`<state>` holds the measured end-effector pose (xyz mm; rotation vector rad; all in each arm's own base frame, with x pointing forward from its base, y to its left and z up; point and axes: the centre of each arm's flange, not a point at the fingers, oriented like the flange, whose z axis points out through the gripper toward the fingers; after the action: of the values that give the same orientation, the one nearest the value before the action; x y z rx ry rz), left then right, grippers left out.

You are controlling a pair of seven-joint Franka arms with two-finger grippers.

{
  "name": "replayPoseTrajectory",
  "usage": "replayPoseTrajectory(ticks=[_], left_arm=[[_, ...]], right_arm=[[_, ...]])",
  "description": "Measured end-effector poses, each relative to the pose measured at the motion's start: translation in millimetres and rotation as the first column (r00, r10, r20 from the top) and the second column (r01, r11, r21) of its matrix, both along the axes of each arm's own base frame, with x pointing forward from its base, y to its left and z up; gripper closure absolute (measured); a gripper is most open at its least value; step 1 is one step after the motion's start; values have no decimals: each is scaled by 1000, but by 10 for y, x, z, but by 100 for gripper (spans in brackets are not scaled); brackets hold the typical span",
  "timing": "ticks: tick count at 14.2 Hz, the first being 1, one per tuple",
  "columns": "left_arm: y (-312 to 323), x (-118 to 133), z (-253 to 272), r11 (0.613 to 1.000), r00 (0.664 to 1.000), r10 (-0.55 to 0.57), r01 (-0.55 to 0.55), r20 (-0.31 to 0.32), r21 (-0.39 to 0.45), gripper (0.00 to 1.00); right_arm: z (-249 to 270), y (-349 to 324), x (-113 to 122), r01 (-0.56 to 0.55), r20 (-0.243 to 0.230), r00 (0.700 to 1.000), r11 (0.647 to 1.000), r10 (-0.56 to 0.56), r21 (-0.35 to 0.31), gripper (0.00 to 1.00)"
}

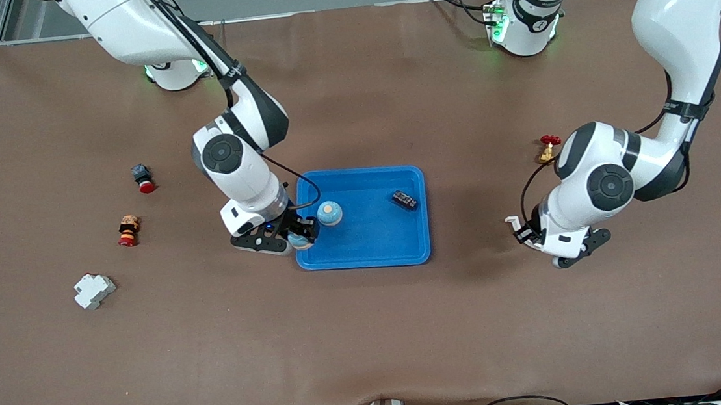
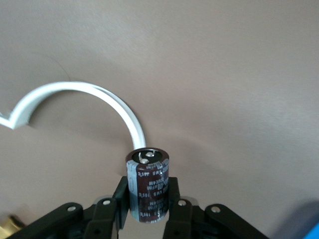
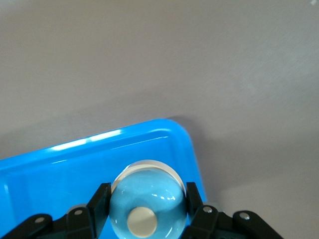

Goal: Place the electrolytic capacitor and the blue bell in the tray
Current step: 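Carry the capacitor and the bell over the tray with both grippers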

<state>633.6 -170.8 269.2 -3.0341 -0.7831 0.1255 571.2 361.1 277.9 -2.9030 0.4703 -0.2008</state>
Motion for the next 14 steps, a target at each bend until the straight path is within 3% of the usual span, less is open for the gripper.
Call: replayPoseTrajectory(ticks=[6,14], left_arm=[[-696,-101,79,992,992,127,-127,16,-4,66],[-1754,-313,119,978,977,209,-208,33,-30,66]], right_arm=[[-442,395,-56,65,-49,997,998,-65,10,34],[-670,422,-27,71,-50,996,997,-71,1,34]])
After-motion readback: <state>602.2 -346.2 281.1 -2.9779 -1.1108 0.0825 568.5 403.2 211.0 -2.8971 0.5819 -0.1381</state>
